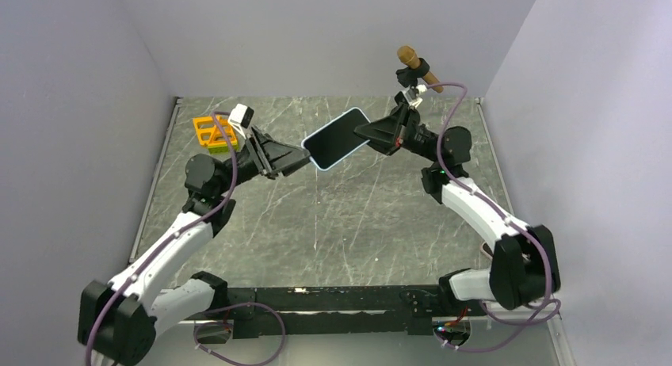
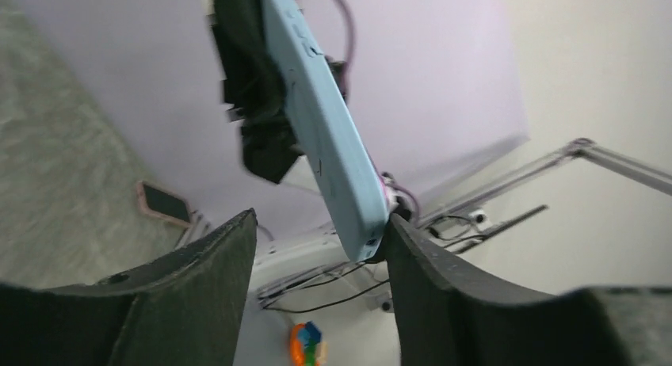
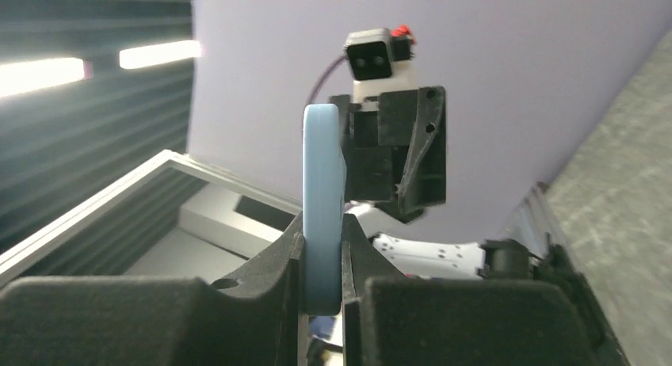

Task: Take the phone out of the phone case
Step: Remove the phone case from the phone.

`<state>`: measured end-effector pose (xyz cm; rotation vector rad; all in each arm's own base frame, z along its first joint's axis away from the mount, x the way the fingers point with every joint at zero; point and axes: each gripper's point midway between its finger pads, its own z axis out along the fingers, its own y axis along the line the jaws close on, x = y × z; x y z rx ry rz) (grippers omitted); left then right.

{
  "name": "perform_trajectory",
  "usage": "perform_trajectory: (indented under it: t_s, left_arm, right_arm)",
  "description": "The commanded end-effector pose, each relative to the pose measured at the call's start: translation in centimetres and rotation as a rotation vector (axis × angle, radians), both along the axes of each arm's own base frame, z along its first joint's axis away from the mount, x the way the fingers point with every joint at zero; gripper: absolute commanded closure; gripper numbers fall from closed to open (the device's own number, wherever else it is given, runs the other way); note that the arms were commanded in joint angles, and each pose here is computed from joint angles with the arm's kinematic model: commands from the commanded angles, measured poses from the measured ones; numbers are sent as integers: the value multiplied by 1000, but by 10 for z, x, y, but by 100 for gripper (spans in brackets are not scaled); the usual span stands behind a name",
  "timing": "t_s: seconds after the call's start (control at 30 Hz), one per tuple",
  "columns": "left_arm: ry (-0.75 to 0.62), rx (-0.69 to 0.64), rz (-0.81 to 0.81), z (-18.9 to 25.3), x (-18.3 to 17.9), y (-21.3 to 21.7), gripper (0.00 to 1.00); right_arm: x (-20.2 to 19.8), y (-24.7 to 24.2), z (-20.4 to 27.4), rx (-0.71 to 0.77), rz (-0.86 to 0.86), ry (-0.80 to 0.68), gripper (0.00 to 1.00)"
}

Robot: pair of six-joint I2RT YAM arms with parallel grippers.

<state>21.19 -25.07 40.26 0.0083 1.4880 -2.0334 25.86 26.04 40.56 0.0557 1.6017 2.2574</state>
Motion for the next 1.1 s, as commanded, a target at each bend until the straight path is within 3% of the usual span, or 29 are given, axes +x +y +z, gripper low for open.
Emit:
perform_trajectory:
  t_s: [0.0, 0.13, 0.23, 0.5, 0.57, 0.67, 0.93, 1.07]
  left_arm:
    - [18, 372, 96, -57, -1, 4, 32]
    - [15, 561, 265, -71, -1, 31, 14]
    - [-7, 594, 329, -69, 2, 40, 5]
    - [-144, 466, -60, -43, -22, -21, 1]
    - [-174, 419, -133, -36, -30, -33, 7]
    - [-172, 376, -222, -37, -40, -43, 26]
    - [-181, 341, -271, -29, -46, -44, 99]
    - [-210, 302, -279, -16, -45, -46, 100]
  right_arm:
    - [-14, 0, -6, -217, 9, -110, 100]
    - [-20, -3, -27, -420, 67, -189, 100]
    - [-29, -5, -31, -497, 141, -254, 100]
    - [-48, 5, -20, -460, 269, -345, 100]
    - [-47, 10, -22, -458, 271, -338, 100]
    - [-45, 17, -16, -427, 263, -330, 100]
    - [-45, 32, -4, -372, 242, -305, 100]
    - [-46, 40, -7, -361, 233, -273, 82]
